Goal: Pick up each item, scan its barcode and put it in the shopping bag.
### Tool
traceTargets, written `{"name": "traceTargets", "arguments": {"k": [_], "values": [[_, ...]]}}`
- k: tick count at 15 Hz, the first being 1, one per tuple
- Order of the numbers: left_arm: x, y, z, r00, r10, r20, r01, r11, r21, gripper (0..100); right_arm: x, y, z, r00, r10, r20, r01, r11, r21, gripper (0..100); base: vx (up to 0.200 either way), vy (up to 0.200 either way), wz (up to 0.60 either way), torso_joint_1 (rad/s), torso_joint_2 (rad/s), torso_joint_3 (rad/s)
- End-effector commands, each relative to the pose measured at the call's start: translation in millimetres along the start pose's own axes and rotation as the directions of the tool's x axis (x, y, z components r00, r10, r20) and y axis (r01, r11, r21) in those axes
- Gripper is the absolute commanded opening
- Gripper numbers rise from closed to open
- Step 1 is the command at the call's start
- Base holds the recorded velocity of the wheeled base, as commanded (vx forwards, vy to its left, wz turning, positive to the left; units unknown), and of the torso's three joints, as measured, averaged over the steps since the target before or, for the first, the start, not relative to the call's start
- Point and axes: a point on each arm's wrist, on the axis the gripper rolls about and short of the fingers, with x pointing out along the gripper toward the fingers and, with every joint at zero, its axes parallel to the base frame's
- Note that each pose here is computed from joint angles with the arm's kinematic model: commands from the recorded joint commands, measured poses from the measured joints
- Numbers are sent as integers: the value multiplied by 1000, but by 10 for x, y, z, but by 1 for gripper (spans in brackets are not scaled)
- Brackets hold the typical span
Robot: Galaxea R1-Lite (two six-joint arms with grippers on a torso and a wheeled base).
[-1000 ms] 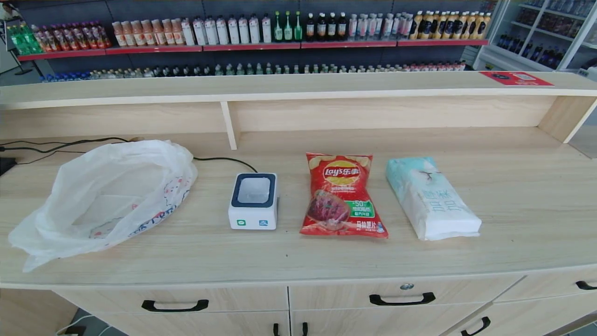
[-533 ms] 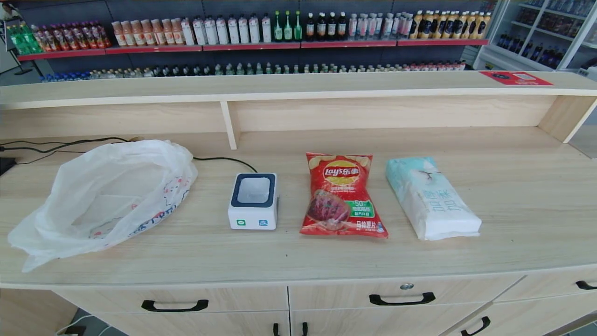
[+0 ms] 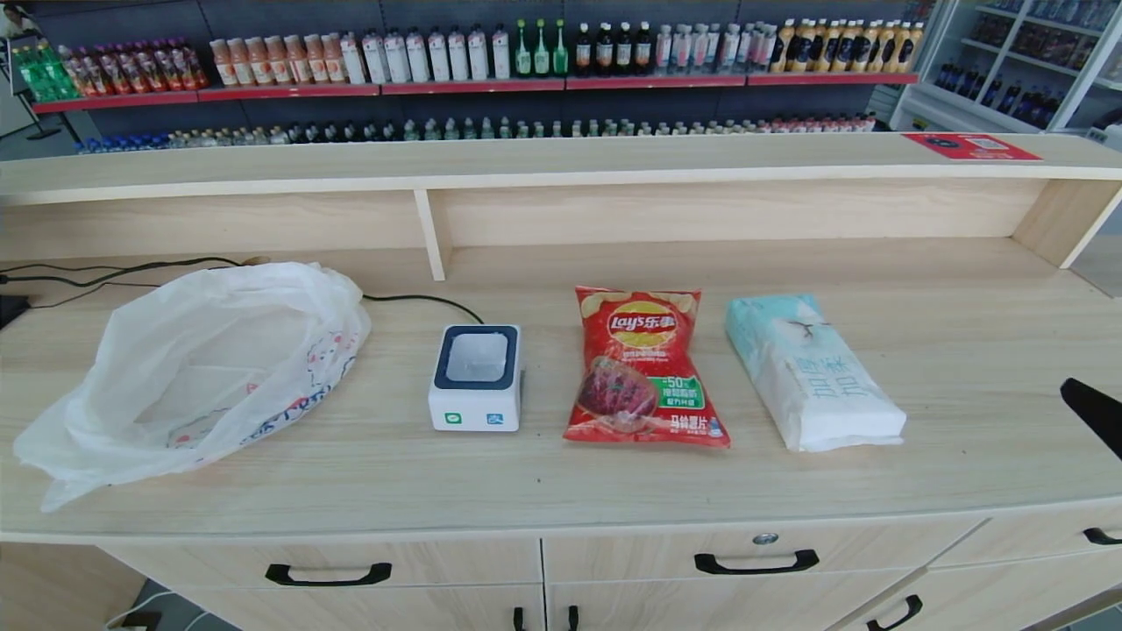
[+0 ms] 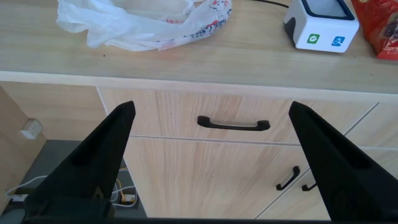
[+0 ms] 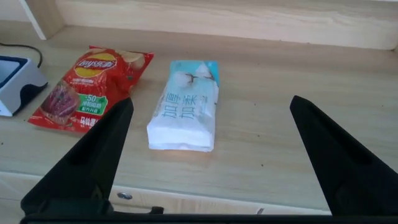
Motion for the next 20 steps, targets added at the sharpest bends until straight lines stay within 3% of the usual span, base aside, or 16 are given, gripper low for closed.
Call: {"name": "traceTargets", "arguments": {"k": [1, 5, 10, 14, 20], "values": [[0, 0, 0, 1000, 0, 0, 0, 1000, 0, 100, 488, -30, -67, 994, 15, -111, -15, 1000, 1, 100, 0, 0, 0, 0, 0, 0], [0, 0, 0, 1000, 1, 0, -1, 1000, 0, 100, 1151, 163, -88, 979, 138, -149, -137, 990, 13, 100, 0, 0, 0, 0, 0, 0], [1, 0, 0, 1000, 0, -2, 0, 1000, 0, 100, 1753, 308, -283, 963, 178, -200, -171, 984, 50, 100, 0, 0, 0, 0, 0, 0], [1, 0, 0, 1000, 0, -2, 0, 1000, 0, 100, 1946, 564, -245, 964, 187, -188, -174, 981, 85, 100, 0, 0, 0, 0, 0, 0], [0, 0, 0, 1000, 0, 0, 0, 1000, 0, 100, 2009, 913, -138, 944, 216, -247, -163, 962, 220, 100, 0, 0, 0, 0, 0, 0]]}}
